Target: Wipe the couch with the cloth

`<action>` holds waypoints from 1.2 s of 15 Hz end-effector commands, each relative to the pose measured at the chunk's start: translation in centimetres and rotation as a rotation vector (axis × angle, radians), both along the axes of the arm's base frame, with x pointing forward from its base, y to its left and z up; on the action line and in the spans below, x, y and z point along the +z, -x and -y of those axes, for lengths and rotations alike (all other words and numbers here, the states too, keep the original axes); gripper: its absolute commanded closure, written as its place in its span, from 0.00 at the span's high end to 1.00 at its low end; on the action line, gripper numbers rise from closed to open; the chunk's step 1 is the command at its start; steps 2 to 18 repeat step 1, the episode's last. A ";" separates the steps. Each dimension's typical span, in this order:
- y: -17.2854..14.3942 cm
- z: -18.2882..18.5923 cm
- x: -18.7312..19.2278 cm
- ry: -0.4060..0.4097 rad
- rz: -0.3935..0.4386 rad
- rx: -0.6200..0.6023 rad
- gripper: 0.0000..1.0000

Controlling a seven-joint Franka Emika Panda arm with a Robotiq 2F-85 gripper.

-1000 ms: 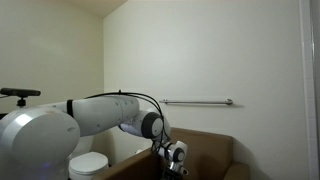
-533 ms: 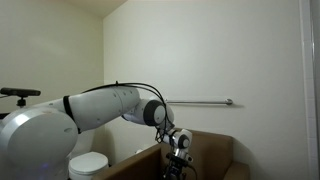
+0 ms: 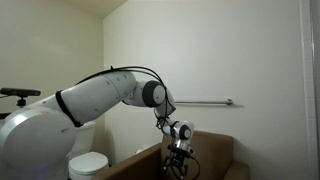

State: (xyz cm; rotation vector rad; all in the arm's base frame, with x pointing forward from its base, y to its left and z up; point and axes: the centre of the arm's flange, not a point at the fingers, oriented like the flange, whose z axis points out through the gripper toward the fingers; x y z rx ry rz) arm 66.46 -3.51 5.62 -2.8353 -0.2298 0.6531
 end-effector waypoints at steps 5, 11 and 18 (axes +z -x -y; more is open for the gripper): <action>0.2 0.1 0.1 0.000 -0.004 -0.001 1.00; 0.2 0.1 0.1 0.000 -0.004 -0.001 1.00; 0.2 0.1 0.1 0.000 -0.004 -0.001 1.00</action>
